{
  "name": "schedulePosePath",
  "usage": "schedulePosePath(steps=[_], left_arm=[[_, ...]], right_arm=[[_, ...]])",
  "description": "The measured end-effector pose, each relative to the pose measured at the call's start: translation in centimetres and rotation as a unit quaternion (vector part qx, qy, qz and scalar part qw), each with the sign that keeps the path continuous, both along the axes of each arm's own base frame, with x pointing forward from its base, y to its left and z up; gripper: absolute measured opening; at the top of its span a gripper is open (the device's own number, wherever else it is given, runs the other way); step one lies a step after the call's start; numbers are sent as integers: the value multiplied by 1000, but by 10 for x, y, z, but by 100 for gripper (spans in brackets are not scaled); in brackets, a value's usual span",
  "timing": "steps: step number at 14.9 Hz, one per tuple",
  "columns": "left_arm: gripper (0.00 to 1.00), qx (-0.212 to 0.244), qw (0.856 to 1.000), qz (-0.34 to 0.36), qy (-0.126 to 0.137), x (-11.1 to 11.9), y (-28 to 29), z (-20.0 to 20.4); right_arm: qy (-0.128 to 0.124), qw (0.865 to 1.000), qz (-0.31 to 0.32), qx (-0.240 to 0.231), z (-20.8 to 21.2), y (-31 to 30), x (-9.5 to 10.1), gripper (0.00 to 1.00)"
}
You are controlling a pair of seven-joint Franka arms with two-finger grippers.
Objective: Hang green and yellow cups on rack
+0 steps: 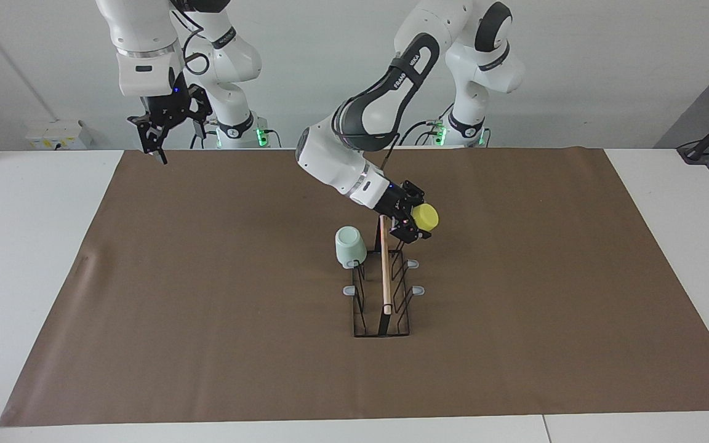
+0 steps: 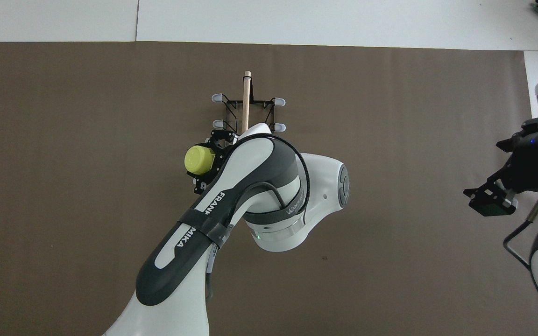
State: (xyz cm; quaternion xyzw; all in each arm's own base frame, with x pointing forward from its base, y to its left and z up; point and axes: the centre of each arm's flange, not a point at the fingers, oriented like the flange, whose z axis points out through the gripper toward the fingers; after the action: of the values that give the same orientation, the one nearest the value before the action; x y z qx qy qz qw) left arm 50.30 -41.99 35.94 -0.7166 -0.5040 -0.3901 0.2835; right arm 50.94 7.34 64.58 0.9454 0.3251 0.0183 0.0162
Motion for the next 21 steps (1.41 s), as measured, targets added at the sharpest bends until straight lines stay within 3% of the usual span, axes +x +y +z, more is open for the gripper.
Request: schedulePosePath(steps=[5, 9, 15, 19, 21], left_arm=[[65, 1, 1000, 8, -11, 6, -3, 7], [100, -4, 1000, 16, -21, 11, -2, 20], [100, -4, 1000, 20, -22, 12, 1, 35], [100, -34, 999, 24, -17, 30, 35, 103], [100, -69, 997, 25, 0, 43, 70, 148]], right_arm=[[1, 992, -121, 46, -4, -5, 5, 100], [2, 988, -148, 54, -26, -16, 26, 100], [17, 984, -172, 52, -38, -32, 33, 100], [12, 982, -183, 51, -35, -44, 34, 100], [-15, 981, -191, 26, -29, -61, 38, 100]])
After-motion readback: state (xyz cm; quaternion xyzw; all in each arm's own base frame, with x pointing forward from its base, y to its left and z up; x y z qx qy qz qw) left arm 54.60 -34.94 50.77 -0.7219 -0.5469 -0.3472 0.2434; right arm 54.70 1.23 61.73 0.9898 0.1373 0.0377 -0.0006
